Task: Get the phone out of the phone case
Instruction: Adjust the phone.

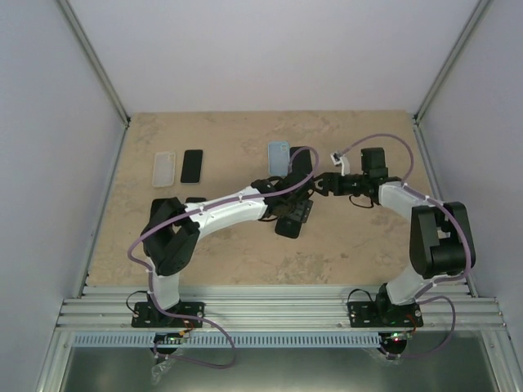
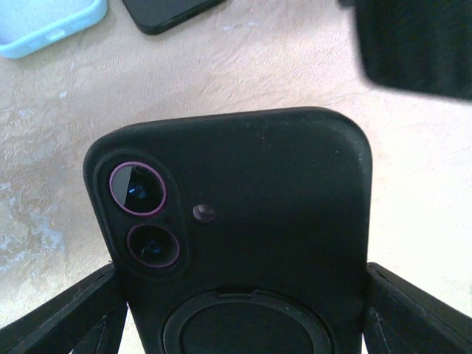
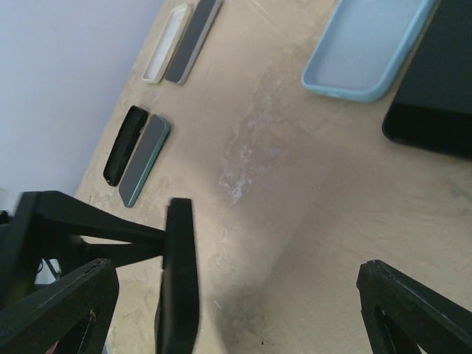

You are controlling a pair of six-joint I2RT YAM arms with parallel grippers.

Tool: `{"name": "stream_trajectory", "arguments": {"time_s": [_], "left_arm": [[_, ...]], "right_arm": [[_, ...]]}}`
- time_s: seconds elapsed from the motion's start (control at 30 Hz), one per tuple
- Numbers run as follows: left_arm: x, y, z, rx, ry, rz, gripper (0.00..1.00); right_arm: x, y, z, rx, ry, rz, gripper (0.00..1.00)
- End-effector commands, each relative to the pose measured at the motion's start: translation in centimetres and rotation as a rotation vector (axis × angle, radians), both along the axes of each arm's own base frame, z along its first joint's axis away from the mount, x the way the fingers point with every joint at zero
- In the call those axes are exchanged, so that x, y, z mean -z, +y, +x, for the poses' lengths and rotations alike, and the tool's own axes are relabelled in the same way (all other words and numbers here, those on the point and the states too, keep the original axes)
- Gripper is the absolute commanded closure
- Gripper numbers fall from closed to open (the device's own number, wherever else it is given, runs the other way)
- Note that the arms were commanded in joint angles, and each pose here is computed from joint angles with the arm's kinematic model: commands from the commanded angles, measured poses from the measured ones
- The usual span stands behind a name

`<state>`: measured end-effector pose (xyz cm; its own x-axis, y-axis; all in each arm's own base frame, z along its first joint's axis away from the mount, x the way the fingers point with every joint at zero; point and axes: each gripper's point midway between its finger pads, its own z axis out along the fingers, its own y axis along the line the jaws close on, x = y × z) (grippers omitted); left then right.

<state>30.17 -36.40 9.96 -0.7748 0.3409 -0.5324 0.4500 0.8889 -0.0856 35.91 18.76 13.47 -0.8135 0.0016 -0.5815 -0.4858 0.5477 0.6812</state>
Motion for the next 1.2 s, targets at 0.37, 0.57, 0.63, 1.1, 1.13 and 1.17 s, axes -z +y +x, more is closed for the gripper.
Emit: {"name": "stream_trajectory", "arguments": {"time_s": [0.37,0.57,0.63,1.1,1.13,1.17], "left_arm": [[-4.4,-0.6,1.6,-0.025,-0.116,-0.085,0.47],[-4.8,-0.6,1.8,-0.026,-0.128,-0.093,0.48],[-5.1,-0.7,1.8,-0.024,-0.136,-0.097,0.47],[-6.8,-0.8,1.9,0.002,-0.145,-0.113,0.27],[-6.9,-0.7,1.8,0.004,-0.143,-0.112,0.20],[-7.1,-0.6,1.7,0.010,-0.142,-0.109,0.13]], "right_arm": [[1.2,2.2,-2.7,-0.073,0.097,0.093,0.14],[1.6,2.7,-2.8,-0.089,0.111,0.094,0.30],[1.4,2.7,-2.6,-0.093,0.112,0.097,0.38],[-2.6,3.0,-1.9,-0.124,0.031,0.138,0.99],[-2.9,2.9,-1.8,-0.118,0.026,0.139,0.99],[-3.1,2.7,-1.7,-0.112,0.026,0.142,1.00]]}}
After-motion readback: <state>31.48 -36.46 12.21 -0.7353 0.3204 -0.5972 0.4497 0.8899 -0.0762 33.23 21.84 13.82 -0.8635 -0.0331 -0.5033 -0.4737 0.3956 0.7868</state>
